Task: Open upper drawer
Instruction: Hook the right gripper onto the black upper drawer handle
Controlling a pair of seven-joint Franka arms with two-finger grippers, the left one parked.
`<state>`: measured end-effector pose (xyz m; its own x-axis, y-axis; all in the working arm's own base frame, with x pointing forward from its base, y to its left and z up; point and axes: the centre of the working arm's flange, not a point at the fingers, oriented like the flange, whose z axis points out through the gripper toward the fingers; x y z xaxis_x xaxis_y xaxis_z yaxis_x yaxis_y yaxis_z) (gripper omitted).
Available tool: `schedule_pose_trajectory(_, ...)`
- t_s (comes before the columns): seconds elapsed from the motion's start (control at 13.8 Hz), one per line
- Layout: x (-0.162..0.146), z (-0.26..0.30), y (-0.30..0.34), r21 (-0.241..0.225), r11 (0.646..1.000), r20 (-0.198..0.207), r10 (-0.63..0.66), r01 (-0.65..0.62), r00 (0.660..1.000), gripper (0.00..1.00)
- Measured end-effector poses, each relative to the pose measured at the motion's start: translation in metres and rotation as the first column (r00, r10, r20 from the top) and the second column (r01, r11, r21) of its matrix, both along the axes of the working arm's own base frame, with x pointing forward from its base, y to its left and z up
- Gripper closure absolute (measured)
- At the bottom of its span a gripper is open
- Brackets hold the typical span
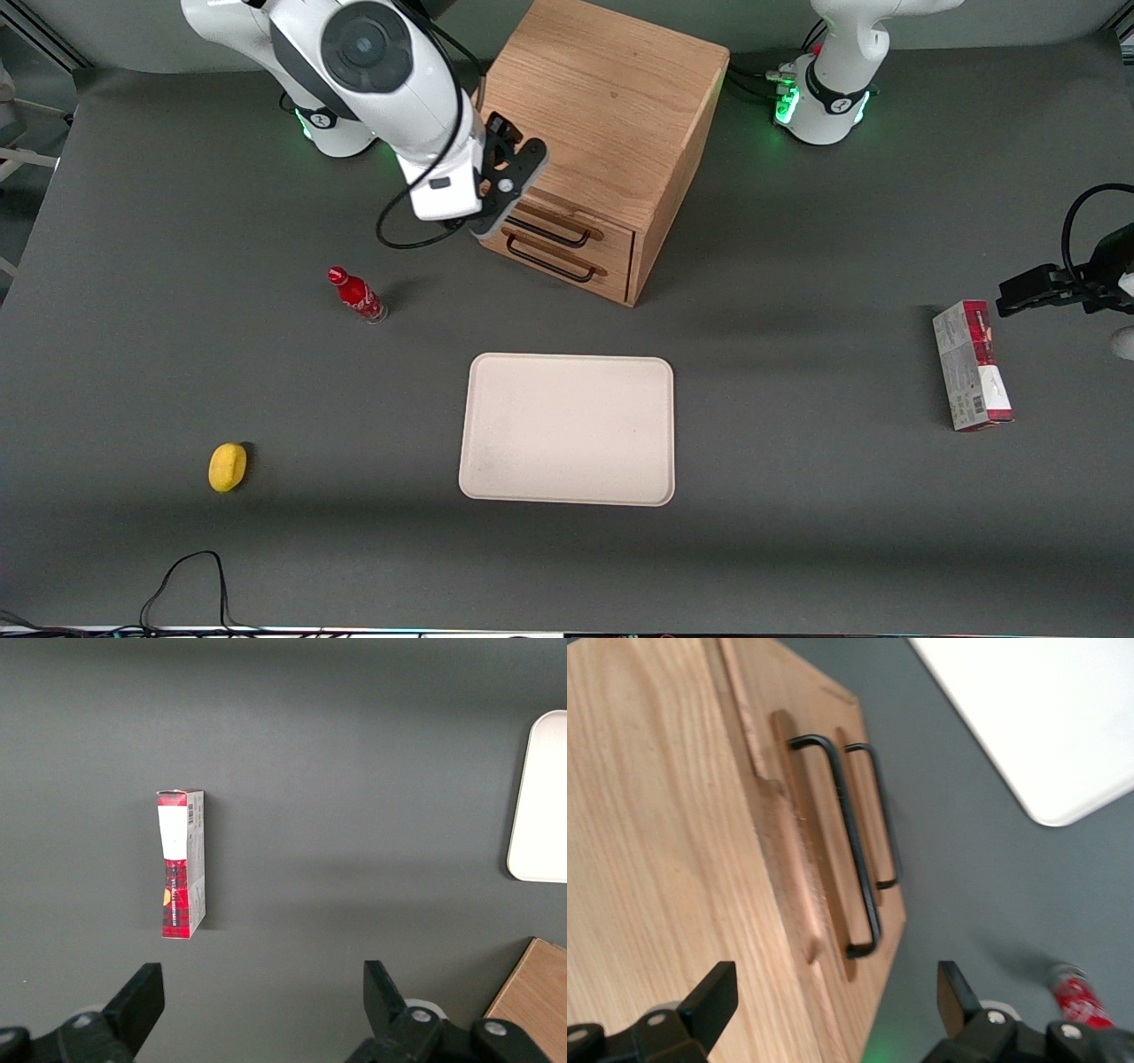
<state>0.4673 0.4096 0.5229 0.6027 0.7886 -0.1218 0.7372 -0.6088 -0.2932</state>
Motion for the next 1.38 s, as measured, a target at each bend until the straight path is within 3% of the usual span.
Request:
schedule_pose_trajectory(0.36, 0.023, -0.050, 0.006, 0.083, 0.990, -0.047, 0.116, -0.112, 0.992, 0.00)
schedule_pose_trajectory(0.65, 0.029, -0.081, 0.015, 0.114, 0.988, -0.036, 0.112, -0.108, 0.993, 0.00)
schedule_pose_trajectory(1.09, 0.028, -0.116, 0.016, 0.053, 0.988, 0.001, 0.146, -0.146, 0.989, 0.00)
schedule_pose_trajectory(1.38, 0.032, -0.131, 0.019, 0.048, 0.986, 0.024, 0.162, -0.163, 0.987, 0.00)
